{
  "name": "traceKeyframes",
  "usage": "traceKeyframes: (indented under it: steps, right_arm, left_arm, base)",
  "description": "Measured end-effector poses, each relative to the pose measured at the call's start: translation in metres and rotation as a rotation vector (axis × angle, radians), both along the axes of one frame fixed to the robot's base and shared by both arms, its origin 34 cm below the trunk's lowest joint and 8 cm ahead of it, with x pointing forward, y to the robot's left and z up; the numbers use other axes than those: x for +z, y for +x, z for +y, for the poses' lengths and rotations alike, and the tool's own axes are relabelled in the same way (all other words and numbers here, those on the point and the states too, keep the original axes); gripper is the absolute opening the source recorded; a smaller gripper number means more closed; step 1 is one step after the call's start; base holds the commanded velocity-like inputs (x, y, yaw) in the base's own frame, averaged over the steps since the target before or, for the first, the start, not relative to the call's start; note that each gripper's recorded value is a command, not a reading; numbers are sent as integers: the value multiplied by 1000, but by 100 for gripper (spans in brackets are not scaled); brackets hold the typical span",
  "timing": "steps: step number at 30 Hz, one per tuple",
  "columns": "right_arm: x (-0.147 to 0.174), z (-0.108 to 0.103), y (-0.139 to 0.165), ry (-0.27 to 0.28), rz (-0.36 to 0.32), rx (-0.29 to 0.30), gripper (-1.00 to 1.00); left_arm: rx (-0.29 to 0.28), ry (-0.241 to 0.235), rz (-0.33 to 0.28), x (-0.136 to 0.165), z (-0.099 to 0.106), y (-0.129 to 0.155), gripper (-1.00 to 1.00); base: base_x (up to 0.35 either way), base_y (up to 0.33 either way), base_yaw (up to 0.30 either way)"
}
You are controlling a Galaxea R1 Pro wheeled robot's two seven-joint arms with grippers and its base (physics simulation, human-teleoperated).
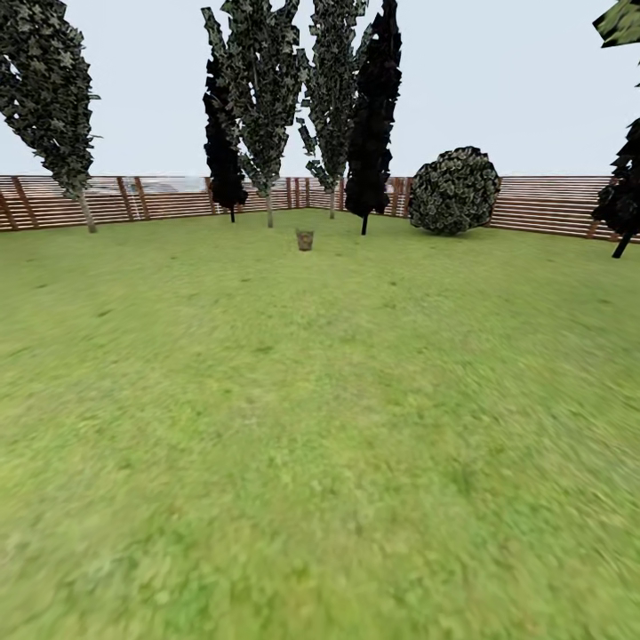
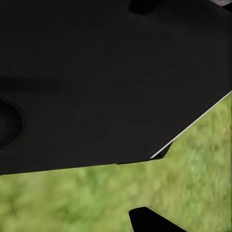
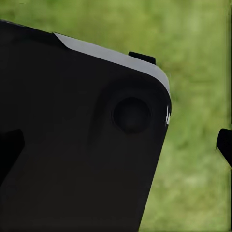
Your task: Take the three Easter eggs out of the wicker basket on the lawn in the garden, then place them on the lawn next to a single tree (choose any tree) so that all three eggs are next to the same tree and none are left in the basket.
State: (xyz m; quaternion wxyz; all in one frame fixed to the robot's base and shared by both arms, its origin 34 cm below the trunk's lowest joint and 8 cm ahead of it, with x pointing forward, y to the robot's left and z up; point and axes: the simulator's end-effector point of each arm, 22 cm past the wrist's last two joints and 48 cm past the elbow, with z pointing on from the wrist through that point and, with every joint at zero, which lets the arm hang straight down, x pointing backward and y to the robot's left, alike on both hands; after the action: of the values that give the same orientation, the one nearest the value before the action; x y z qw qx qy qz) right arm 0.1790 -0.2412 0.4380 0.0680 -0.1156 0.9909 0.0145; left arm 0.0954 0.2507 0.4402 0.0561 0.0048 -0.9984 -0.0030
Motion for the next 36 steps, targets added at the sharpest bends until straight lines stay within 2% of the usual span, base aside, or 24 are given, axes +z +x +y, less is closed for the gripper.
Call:
traceKeyframes:
  steps: [29,36]
  right_arm:
    - [0,0,0,0,2,1,100]
    - [0,2,-2,2,5,-15,100]
  left_arm:
    - [0,0,1,0,0,0,100]
    - [0,0,1,0,0,0,100]
  base:
    - [323,0,0]
    - [323,0,0]
